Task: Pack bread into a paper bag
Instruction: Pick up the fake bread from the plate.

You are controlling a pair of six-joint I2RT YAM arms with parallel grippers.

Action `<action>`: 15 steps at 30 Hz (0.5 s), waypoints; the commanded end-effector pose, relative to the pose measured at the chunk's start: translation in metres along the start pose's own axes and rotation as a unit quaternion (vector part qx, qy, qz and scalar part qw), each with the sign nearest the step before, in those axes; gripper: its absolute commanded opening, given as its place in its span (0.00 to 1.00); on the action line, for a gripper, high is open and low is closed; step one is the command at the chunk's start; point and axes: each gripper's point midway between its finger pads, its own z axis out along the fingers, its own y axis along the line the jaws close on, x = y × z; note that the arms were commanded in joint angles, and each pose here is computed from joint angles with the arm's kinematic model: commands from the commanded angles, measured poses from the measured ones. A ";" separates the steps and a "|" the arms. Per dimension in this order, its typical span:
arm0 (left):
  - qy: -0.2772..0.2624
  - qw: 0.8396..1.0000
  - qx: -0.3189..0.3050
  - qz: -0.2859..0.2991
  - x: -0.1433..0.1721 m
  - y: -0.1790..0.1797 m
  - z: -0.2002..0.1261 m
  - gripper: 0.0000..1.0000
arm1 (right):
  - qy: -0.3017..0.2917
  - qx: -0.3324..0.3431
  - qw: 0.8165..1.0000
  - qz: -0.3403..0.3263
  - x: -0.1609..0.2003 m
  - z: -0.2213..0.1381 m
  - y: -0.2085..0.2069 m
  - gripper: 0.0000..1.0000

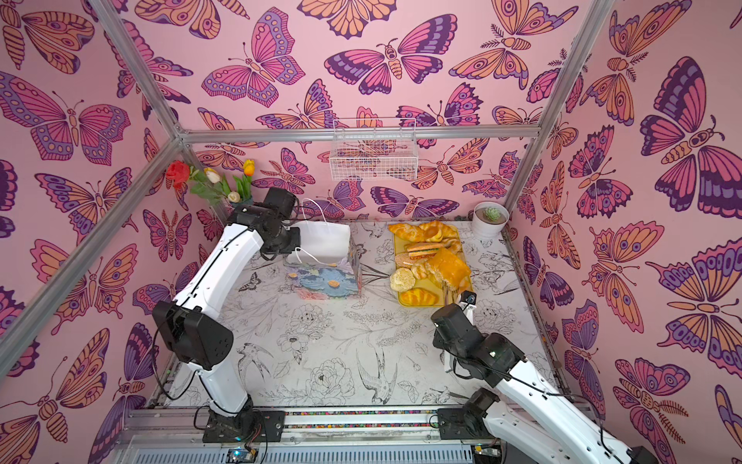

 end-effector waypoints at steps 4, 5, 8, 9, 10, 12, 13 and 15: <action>-0.001 1.000 0.004 -0.003 0.001 -0.001 -0.009 0.06 | -0.027 -0.065 0.997 -0.034 -0.027 -0.029 0.027 0.29; -0.001 1.000 0.005 -0.002 0.001 -0.001 -0.008 0.06 | -0.026 -0.073 0.996 -0.044 -0.030 -0.032 0.034 0.29; -0.001 1.000 0.007 -0.003 0.001 -0.002 -0.009 0.06 | -0.025 -0.088 0.993 -0.068 -0.041 -0.037 0.050 0.28; -0.002 1.000 0.007 -0.003 0.001 -0.002 -0.009 0.06 | -0.026 -0.096 0.992 -0.076 -0.045 -0.039 0.057 0.28; -0.002 1.000 0.006 -0.002 0.001 -0.001 -0.009 0.06 | -0.030 -0.103 0.991 -0.079 -0.049 -0.041 0.063 0.28; -0.004 1.000 0.004 -0.001 0.000 -0.001 -0.010 0.07 | -0.036 -0.117 0.989 -0.088 -0.057 -0.045 0.075 0.28; -0.005 1.000 0.003 0.000 0.000 0.000 -0.011 0.07 | -0.039 -0.123 0.988 -0.090 -0.060 -0.047 0.079 0.28; -0.007 1.000 0.002 0.000 -0.001 0.001 -0.012 0.07 | -0.046 -0.139 0.985 -0.092 -0.067 -0.052 0.090 0.28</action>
